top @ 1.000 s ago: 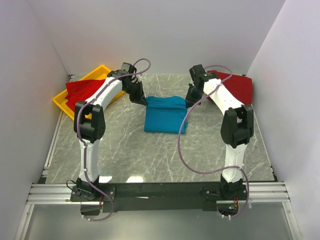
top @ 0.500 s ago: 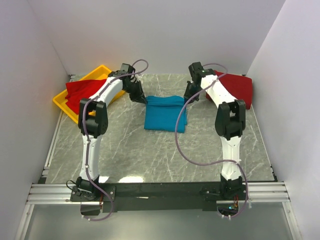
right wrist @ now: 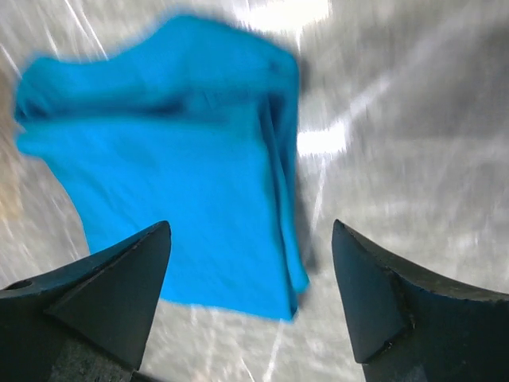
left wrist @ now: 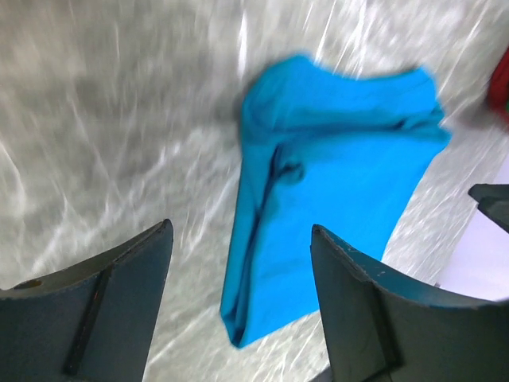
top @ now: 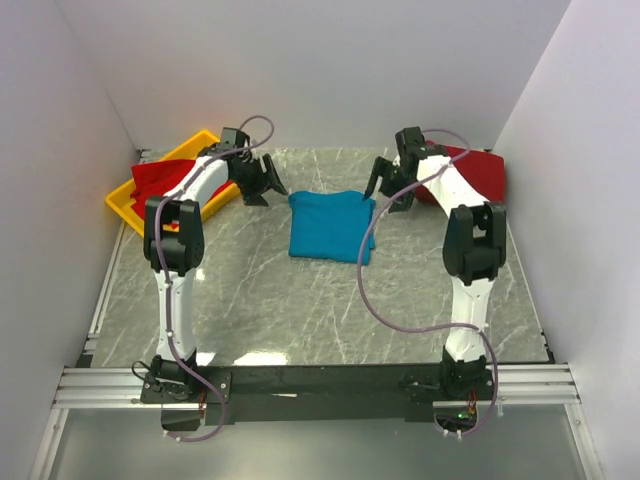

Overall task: Fold and stack the t-shirts
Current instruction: Neatly place the folded tshirt to the corner

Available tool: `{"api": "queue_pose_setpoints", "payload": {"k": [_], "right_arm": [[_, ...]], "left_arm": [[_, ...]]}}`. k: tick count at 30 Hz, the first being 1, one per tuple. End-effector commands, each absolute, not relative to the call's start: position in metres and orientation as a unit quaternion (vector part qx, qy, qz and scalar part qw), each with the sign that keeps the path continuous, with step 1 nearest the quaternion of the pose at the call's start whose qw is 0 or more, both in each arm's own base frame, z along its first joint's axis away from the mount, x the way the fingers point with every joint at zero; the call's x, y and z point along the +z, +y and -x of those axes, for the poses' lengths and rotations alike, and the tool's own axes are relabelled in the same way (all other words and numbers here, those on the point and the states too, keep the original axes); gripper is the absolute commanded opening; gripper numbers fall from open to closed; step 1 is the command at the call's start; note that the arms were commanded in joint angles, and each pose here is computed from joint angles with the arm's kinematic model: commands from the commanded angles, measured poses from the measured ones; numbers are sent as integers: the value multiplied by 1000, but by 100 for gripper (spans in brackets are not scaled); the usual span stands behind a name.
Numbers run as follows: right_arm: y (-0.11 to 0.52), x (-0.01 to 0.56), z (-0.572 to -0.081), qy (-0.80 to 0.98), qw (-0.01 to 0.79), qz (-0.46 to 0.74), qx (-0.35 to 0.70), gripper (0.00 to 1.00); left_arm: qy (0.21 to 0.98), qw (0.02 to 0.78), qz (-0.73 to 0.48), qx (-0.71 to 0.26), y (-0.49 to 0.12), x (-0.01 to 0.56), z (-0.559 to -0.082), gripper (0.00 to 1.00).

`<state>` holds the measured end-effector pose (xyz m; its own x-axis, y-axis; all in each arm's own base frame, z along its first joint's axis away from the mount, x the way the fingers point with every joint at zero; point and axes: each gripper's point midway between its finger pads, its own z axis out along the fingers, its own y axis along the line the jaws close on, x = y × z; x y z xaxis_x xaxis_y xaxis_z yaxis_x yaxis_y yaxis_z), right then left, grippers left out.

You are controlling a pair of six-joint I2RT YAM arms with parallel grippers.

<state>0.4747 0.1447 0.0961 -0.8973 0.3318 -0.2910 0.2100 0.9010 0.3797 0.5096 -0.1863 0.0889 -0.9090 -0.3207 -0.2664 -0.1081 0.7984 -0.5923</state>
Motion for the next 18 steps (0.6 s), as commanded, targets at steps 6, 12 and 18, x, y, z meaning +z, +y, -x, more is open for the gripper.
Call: {"api": "queue_pose_setpoints", "payload": {"k": [6,12,18], "right_arm": [[161,113,-437,938,210,-106,254,88],[163,93,-414,937,196,-105,269,88],[164,80,-408,935,194,-106,279,88]], "left_arm": [[925,194,43,-324,-207,111,-473,75],[933,176,25,-313,-216,94,-460,74],[938,162,23,-304,-215,78,-456,73]]}}
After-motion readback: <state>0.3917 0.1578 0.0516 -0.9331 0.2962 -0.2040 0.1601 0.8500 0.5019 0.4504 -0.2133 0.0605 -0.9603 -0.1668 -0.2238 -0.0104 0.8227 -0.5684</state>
